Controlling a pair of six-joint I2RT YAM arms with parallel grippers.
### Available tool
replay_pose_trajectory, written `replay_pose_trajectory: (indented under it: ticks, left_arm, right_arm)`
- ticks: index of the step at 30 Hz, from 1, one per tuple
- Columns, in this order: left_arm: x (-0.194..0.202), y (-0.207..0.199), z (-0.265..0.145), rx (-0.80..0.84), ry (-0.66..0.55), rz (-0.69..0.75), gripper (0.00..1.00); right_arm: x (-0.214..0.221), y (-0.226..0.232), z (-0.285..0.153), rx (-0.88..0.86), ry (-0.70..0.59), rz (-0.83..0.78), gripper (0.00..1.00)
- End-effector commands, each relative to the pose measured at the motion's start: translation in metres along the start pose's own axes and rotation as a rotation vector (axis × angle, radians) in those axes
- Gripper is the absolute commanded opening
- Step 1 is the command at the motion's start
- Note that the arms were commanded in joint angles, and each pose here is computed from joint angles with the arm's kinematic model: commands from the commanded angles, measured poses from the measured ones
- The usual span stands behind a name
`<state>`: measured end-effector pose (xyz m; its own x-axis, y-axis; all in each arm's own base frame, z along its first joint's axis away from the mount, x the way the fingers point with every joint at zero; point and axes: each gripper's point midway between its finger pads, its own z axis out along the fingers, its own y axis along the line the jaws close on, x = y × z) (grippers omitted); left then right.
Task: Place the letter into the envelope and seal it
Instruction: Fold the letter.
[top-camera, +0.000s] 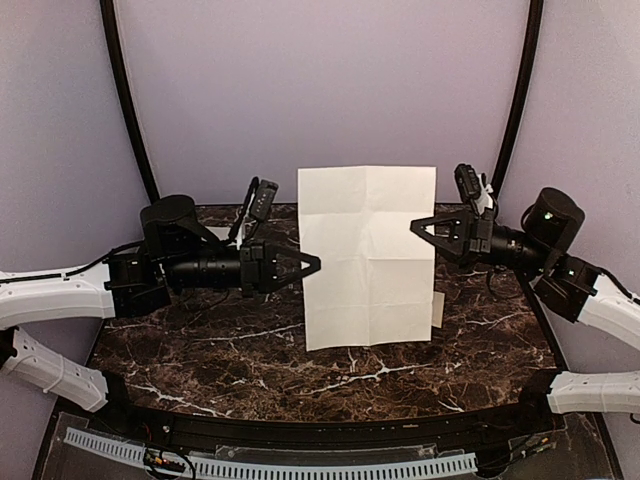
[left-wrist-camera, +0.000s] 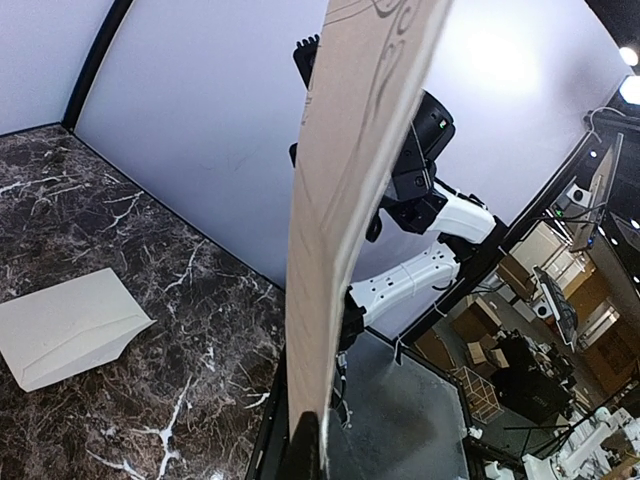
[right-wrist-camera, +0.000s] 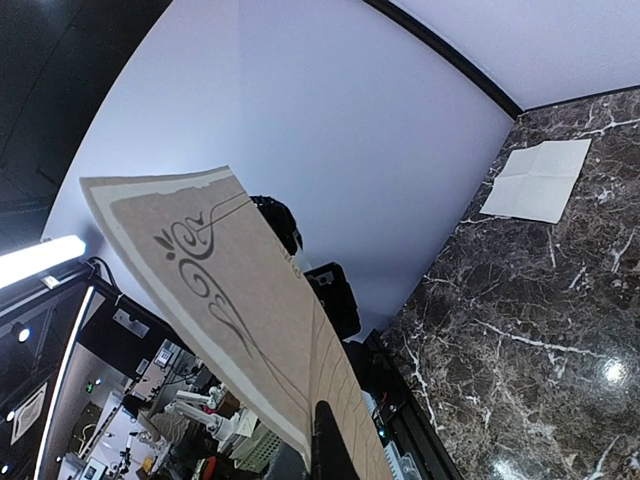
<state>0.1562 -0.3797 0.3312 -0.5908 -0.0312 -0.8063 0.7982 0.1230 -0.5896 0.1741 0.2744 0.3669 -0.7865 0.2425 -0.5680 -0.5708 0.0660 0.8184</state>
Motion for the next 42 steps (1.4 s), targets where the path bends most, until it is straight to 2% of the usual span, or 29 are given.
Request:
replay_pose_trajectory:
  ticks: [1, 11, 17, 23, 24, 26, 27, 28, 30, 33, 38, 42]
  left_arm:
    - [-0.006, -0.012, -0.009, 0.058, 0.001, 0.011, 0.0]
    - [0.006, -0.026, -0.016, 0.125, 0.119, 0.039, 0.0]
    - [0.001, -0.03, -0.021, 0.135, 0.103, 0.043, 0.0]
    - [-0.011, -0.045, -0.027, 0.212, 0.046, 0.042, 0.0]
    - [-0.013, -0.046, -0.027, 0.216, 0.039, 0.039, 0.0]
    - [-0.017, -0.044, -0.027, 0.197, 0.029, 0.034, 0.0]
    - [-0.018, -0.041, -0.027, 0.179, 0.025, 0.031, 0.0]
    - [-0.021, -0.033, -0.027, 0.134, 0.015, 0.024, 0.0]
    - [-0.025, -0.025, -0.029, 0.084, 0.002, 0.012, 0.0]
    - [-0.027, -0.02, -0.031, 0.067, -0.007, -0.006, 0.0]
    - [-0.023, -0.014, -0.026, 0.049, 0.029, -0.046, 0.0]
    - [-0.019, -0.01, -0.024, 0.038, 0.077, -0.086, 0.0]
  right_arm:
    - [-0.004, 0.004, -0.001, 0.016, -0.005, -0.042, 0.0]
    - [-0.008, -0.002, -0.005, 0.048, 0.015, -0.063, 0.0]
    - [-0.006, -0.003, -0.004, 0.05, 0.042, -0.076, 0.0]
    - [-0.005, -0.007, -0.004, 0.061, 0.042, -0.076, 0.0]
    - [-0.004, -0.009, -0.004, 0.065, 0.045, -0.075, 0.02]
    - [-0.003, -0.009, -0.005, 0.063, 0.049, -0.078, 0.13]
    - [-0.003, -0.008, -0.005, 0.063, 0.048, -0.084, 0.22]
    - [-0.003, -0.006, -0.006, 0.059, 0.05, -0.092, 0.36]
    - [-0.002, 0.005, -0.01, 0.031, 0.052, -0.136, 0.58]
    - [-0.002, 0.021, -0.019, 0.004, 0.035, -0.215, 0.74]
    - [-0.012, 0.021, -0.039, 0.13, -0.045, -0.352, 0.83]
    - [-0.011, 0.027, -0.036, 0.135, 0.0, -0.435, 0.83]
